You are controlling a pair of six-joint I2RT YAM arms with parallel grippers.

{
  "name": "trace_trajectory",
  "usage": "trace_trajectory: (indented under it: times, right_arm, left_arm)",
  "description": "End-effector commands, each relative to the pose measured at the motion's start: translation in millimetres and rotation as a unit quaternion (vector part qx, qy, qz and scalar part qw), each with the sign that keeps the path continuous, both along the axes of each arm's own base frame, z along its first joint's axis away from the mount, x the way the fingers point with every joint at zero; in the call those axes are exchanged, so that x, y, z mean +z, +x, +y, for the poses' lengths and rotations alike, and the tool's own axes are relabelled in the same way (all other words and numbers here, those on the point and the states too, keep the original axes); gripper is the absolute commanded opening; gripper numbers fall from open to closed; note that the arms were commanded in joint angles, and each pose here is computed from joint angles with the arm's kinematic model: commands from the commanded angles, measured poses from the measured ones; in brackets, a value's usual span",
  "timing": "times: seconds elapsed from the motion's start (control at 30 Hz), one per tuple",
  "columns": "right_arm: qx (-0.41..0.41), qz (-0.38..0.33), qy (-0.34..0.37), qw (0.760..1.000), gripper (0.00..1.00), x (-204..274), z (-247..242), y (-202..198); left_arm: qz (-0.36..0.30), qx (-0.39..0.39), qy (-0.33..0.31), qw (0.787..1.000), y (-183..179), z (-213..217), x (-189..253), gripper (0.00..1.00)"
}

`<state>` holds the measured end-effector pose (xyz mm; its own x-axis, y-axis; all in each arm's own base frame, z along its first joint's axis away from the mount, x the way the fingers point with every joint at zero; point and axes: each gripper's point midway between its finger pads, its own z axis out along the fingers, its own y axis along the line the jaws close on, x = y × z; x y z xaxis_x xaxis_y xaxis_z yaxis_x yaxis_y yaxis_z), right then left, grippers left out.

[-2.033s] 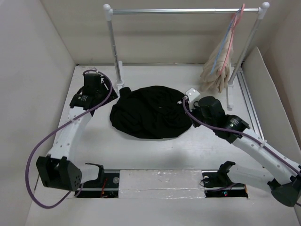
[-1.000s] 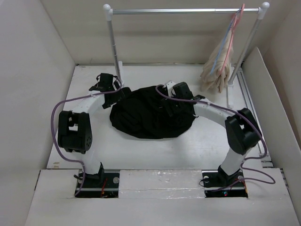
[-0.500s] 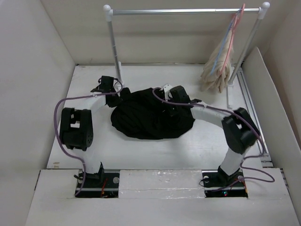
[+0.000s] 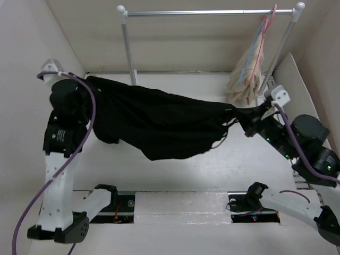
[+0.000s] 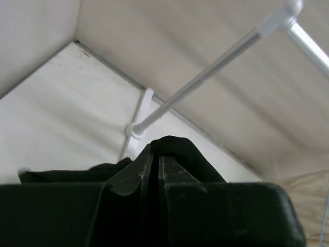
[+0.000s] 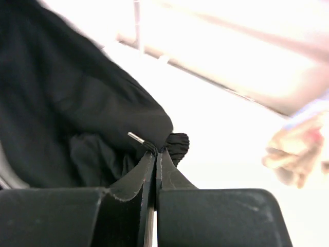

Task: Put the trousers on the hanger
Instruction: Flatten out the trousers at the center of the board.

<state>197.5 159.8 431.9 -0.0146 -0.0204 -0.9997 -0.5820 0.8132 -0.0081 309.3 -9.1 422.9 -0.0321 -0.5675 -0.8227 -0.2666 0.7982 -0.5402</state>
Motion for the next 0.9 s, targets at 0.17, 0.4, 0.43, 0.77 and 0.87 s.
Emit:
trace_trajectory:
  times: [0.17, 0.4, 0.43, 0.77, 0.87]
  right_arm:
    - [-0.177, 0.119, -0.12, 0.97, 0.0, -98, -66, 40]
    - [-0.312, 0.236, -0.113, 0.913, 0.14, -199, -154, 88]
    - [-0.315, 0.237, -0.107, 0.913, 0.2, -201, -159, 94]
    - [-0.17, 0.232, -0.085, 0.954, 0.24, -203, -86, 82]
    - [-0.106, 0.241, -0.102, 0.959, 0.0, -226, -51, 64]
  left_arm:
    - [0.12, -0.002, 0.022, 0.993, -9, 2, -97, 0.69]
    - [0.26, -0.037, 0.015, 0.965, 19, -17, -215, 0.93]
    - [0.271, -0.037, 0.018, 0.962, 23, -18, -222, 0.93]
    - [0.336, 0.065, 0.001, 0.94, 21, 36, -277, 0.78]
    - [0.339, 0.079, -0.086, 0.933, 15, 59, -301, 0.69]
